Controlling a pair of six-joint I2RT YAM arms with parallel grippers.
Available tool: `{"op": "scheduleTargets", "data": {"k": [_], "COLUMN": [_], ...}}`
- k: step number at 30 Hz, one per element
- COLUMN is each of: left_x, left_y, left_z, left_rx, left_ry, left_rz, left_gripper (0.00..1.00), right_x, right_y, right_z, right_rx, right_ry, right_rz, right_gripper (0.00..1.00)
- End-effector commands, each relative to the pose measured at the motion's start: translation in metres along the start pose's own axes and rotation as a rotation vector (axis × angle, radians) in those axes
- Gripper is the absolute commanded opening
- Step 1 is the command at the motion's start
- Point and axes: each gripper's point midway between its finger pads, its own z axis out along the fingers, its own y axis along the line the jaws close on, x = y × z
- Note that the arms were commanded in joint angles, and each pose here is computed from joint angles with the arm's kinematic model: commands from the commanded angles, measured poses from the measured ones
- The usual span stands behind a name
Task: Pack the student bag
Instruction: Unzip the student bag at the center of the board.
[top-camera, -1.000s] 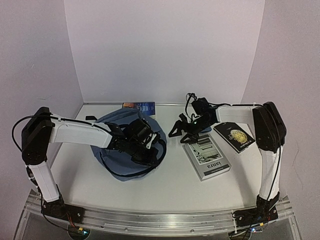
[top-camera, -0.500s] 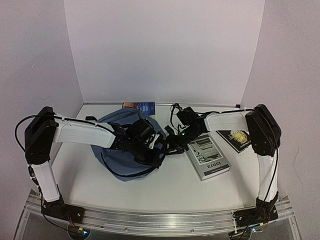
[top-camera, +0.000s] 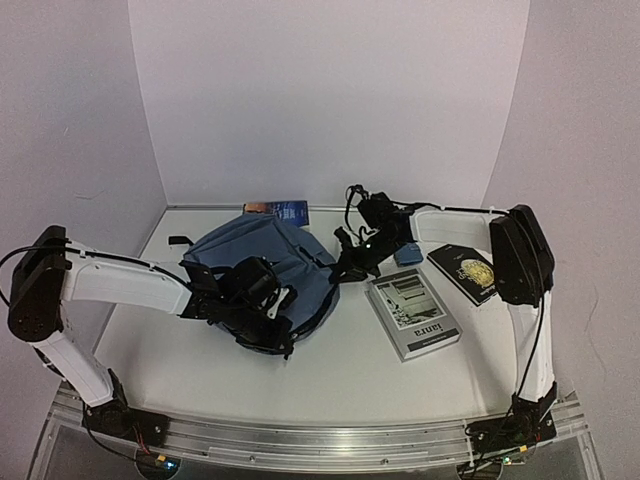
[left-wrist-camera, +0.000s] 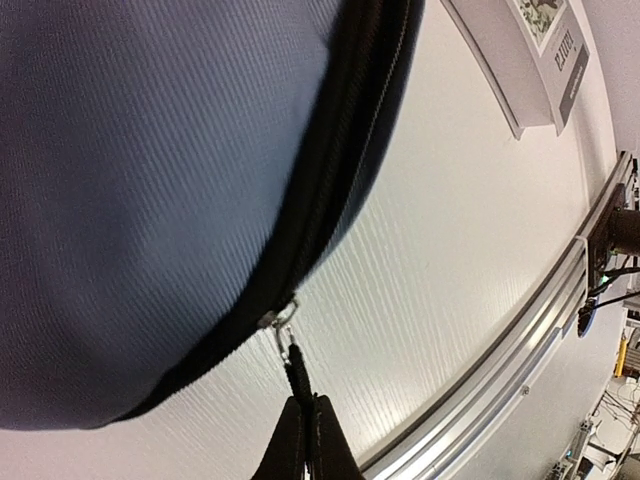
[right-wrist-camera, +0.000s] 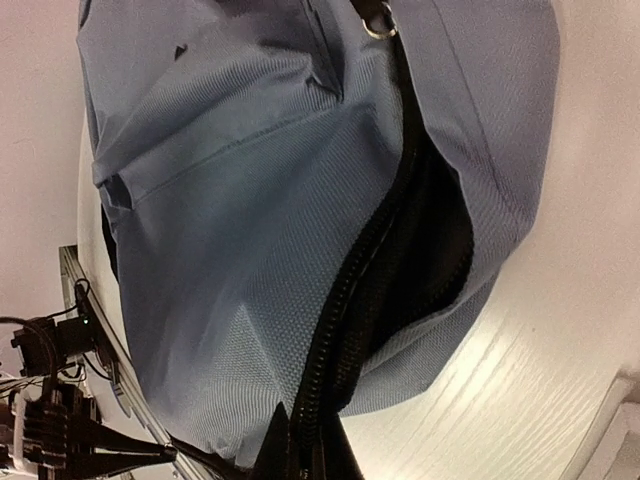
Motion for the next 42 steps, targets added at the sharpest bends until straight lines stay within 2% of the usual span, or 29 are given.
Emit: {"op": "scheduleTargets", "data": {"k": [1,3,4,6,7,8,11,15,21,26,28,30,31,34,36,38,42], "left_x": [0.013,0.006,0.000,-0.015,-0.023,-0.032,-0.047,-0.060,-0.063,-0.062,-0.062,-0.059,-0.057,-0.040,-0.025,-0.011,0.007], "left_y": [-0.007,-0.010,-0.012,-0.019,-0.022,-0.027,-0.036,-0.047,-0.049,-0.055,-0.055,-0.055,-0.054,-0.040,-0.025,-0.009,0.020], "left_z": [-0.007,-0.007,-0.006,-0.005,-0.002,0.000,0.013,0.017,0.017,0.024,0.024,0.022,0.019,0.013,0.007,0.002,-0.012], "left_rx": [-0.001,-0.006,-0.007,-0.005,-0.008,-0.006,-0.005,0.017,0.025,0.055,0.058,0.062,0.062,0.038,0.002,-0.041,-0.145], "left_ry": [0.012,-0.010,-0.027,-0.070,-0.086,-0.102,-0.100,-0.112,-0.111,-0.095,-0.092,-0.087,-0.085,-0.063,-0.046,-0.034,-0.030], "left_rz": [0.009,0.014,0.018,0.033,0.040,0.047,0.069,0.085,0.090,0.096,0.094,0.088,0.081,0.039,0.003,-0.038,-0.100], "left_gripper": [0.00,0.00,0.00,0.00,0.00,0.00,0.00,0.00,0.00,0.00,0.00,0.00,0.00,0.00,0.00,0.00,0.00], "right_x": [-0.049,-0.059,-0.060,-0.054,-0.051,-0.043,-0.020,0.026,0.061,0.062,0.059,0.056,0.054,0.053,0.050,0.050,0.053], "right_y": [-0.001,0.004,0.007,0.013,0.016,0.012,0.002,0.002,0.010,0.021,0.024,0.021,0.020,0.012,0.001,-0.011,-0.024], "right_z": [-0.008,-0.010,-0.011,-0.019,-0.027,-0.030,-0.045,-0.051,-0.041,-0.013,-0.002,0.009,0.013,0.014,0.011,0.005,-0.003], "right_rx": [0.077,0.069,0.061,0.045,0.042,0.050,0.070,0.019,-0.032,-0.087,-0.100,-0.103,-0.101,-0.061,0.008,0.081,0.164], "right_ry": [-0.110,-0.126,-0.127,-0.119,-0.124,-0.113,-0.091,-0.009,0.047,0.073,0.085,0.100,0.103,0.086,0.056,0.031,0.027], "right_rz": [-0.114,-0.118,-0.116,-0.112,-0.114,-0.105,-0.079,-0.021,-0.018,0.035,0.053,0.080,0.087,0.084,0.077,0.057,0.015], "right_gripper": [0.00,0.05,0.17,0.56,0.72,0.81,0.96,0.98,0.98,0.98,0.95,0.86,0.77,0.39,0.08,0.00,0.00]}}
